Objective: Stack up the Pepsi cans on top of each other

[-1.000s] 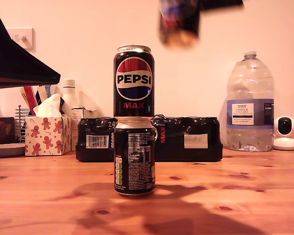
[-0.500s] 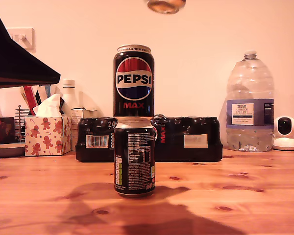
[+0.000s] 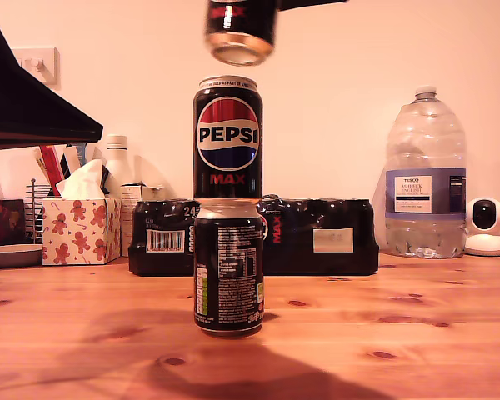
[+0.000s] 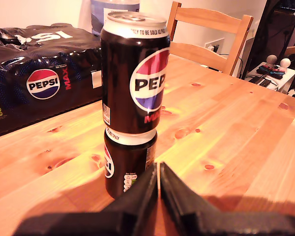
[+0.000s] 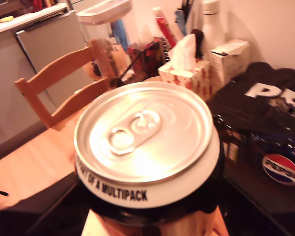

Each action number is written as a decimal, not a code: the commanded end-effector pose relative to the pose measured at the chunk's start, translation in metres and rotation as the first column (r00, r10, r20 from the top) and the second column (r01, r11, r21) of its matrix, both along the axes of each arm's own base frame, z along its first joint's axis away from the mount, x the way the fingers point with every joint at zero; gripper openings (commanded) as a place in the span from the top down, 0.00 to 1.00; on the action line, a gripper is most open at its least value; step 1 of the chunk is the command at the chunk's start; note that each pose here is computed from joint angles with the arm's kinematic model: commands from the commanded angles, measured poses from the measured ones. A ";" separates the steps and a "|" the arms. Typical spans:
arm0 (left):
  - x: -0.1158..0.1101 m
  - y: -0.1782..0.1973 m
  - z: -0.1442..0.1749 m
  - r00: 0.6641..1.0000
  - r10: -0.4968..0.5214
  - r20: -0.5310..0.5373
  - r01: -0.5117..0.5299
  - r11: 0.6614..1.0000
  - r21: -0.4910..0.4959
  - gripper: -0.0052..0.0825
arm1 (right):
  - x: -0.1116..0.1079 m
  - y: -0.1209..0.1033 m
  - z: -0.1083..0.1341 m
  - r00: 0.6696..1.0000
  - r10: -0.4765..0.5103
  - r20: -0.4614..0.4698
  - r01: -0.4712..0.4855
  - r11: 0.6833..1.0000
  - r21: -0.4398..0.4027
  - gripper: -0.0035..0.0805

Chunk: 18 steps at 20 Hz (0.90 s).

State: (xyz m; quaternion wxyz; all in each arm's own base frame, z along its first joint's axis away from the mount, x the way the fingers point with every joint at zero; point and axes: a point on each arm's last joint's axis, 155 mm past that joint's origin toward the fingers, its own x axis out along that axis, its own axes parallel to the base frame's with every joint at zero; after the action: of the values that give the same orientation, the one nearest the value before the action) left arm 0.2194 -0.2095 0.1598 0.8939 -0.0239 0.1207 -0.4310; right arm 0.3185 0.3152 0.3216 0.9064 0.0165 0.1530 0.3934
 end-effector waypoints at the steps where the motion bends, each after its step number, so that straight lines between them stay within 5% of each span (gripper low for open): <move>1: -0.002 0.000 -0.008 1.000 -0.005 -0.009 0.005 1.000 0.010 0.94 | 0.001 0.005 0.032 0.998 0.005 0.061 -0.009 0.998 0.059 0.67; 18: -0.002 0.000 -0.009 1.000 -0.005 -0.010 0.006 1.000 0.013 0.94 | 0.015 0.005 -0.005 0.999 -0.033 0.011 0.033 0.999 -0.042 0.67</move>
State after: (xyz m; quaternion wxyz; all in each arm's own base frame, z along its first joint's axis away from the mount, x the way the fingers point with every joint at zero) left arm 0.2192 -0.2093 0.1585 0.8937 -0.0234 0.1235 -0.4308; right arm 0.3317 0.3182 0.2912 0.9085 -0.0106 0.1866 0.3737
